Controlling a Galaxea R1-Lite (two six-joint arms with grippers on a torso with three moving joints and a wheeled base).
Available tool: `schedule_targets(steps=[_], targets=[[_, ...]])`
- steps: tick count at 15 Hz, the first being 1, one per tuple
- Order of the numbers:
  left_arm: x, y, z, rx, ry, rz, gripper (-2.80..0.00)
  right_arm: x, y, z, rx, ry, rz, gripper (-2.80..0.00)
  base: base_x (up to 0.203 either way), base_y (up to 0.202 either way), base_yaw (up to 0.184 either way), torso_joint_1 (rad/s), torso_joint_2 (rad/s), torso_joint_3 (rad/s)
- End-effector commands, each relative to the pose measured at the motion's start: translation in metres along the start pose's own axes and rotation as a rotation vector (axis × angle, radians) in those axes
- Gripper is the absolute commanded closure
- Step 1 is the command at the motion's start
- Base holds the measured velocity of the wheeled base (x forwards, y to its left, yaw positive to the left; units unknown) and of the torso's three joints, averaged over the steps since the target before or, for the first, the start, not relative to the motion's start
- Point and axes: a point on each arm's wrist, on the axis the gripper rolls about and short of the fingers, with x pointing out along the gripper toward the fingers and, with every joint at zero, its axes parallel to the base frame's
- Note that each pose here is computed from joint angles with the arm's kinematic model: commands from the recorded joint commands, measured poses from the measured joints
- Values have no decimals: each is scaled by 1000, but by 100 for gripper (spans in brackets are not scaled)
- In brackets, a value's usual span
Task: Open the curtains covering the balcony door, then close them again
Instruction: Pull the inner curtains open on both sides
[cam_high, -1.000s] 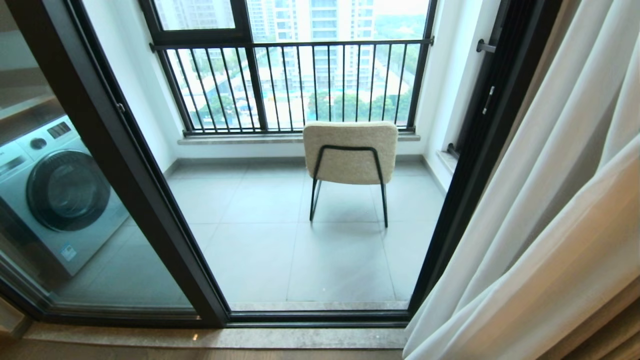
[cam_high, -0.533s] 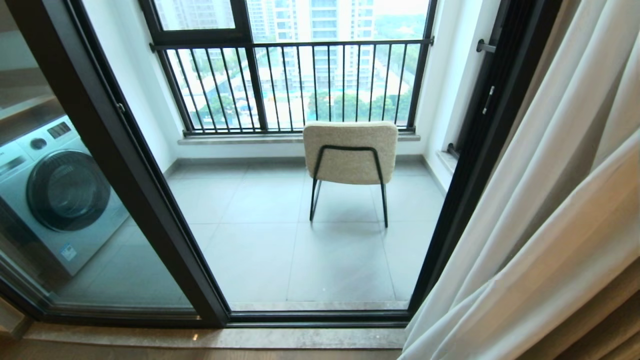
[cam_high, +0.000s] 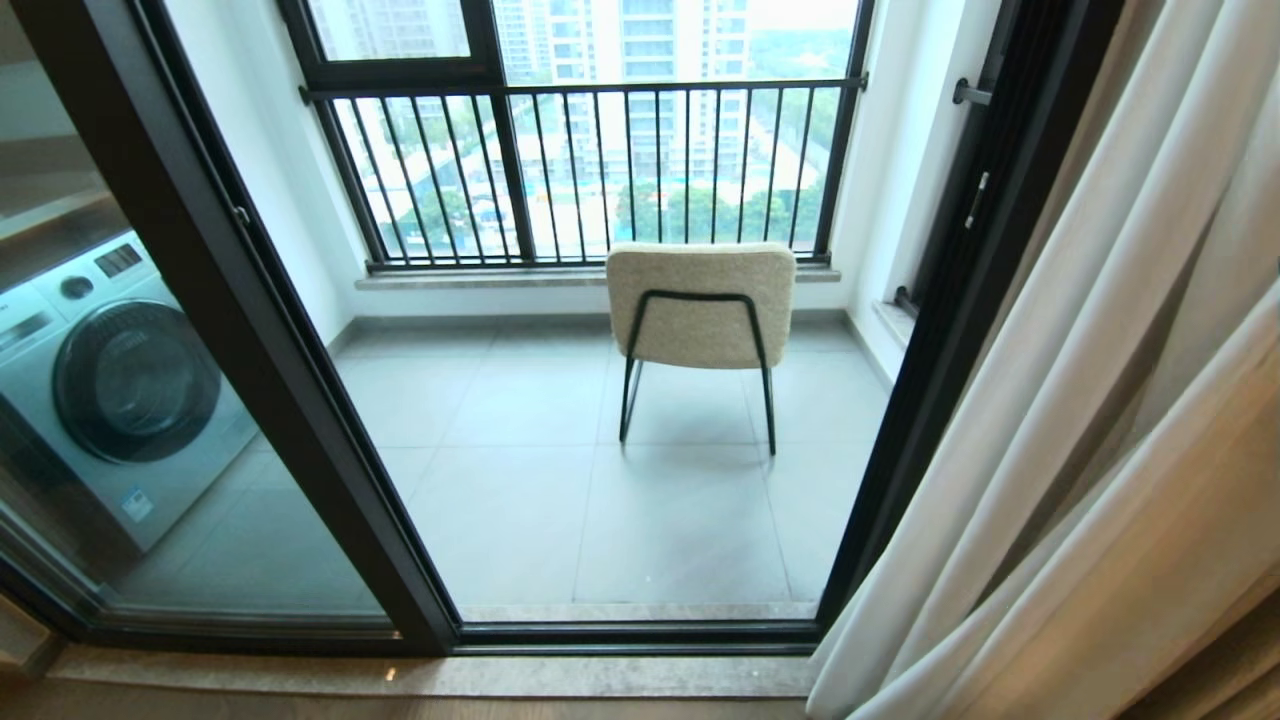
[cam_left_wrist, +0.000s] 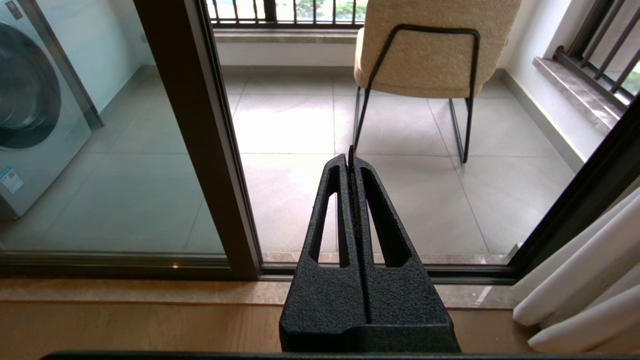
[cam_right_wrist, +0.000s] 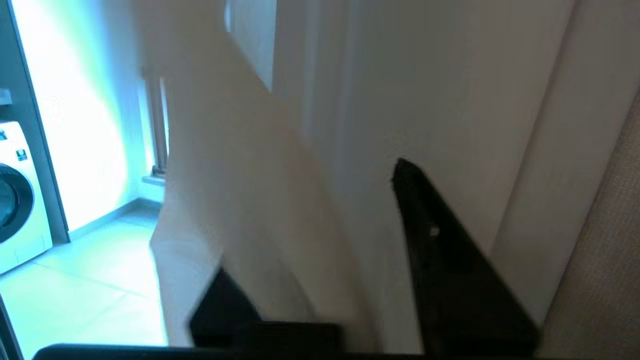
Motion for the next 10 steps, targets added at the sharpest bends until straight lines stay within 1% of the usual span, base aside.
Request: schedule_targets(steps=[1,3,7,10], targets=[[0,0,0,0,0,0,0,-1,7,9,-44,-32,25,-280,0,0,0,0,0,0],[0,0,0,0,0,0,0,-3,12,15,-49,-42,31,-280,0,0,0,0,0,0],[0,0,0,-1,0,0,0,-11,30,27,-1,-56,43,-280,0,0,0,0,0,0],[0,0,0,-1,0,0,0,-22,50,36,-17,-69,50,-280,0,0,0,0,0,0]])
